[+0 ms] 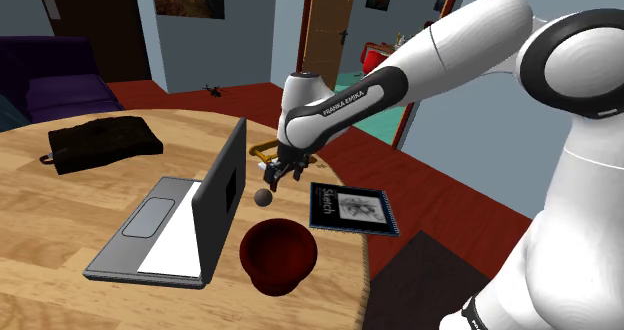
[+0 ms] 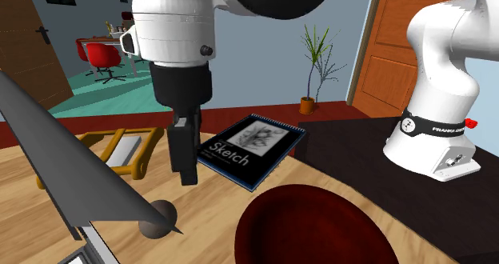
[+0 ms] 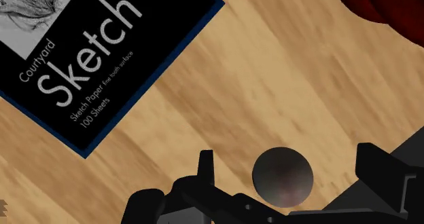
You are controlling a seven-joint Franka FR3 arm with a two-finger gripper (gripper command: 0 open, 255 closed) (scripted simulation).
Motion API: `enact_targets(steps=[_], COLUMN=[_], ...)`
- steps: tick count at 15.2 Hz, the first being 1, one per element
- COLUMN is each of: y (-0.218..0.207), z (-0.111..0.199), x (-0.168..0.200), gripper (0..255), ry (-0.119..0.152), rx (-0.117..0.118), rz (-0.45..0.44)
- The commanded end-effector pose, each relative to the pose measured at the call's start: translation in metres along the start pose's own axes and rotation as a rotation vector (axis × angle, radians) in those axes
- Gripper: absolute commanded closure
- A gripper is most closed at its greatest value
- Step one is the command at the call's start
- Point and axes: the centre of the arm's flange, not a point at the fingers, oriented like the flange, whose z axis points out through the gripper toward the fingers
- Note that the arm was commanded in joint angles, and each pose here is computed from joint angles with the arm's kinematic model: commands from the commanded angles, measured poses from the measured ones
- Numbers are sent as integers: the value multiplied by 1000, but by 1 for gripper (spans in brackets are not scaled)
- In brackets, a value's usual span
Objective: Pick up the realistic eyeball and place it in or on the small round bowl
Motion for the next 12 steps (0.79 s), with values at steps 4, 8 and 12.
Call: enact_targets(steps=[4,8,12], y=[-19,-25,-25], z=[41,63,84], x=[43,54,55], gripper=[0,0,0], ry=[10,12,12], rx=[2,3,3], rz=[-9,-11,-11])
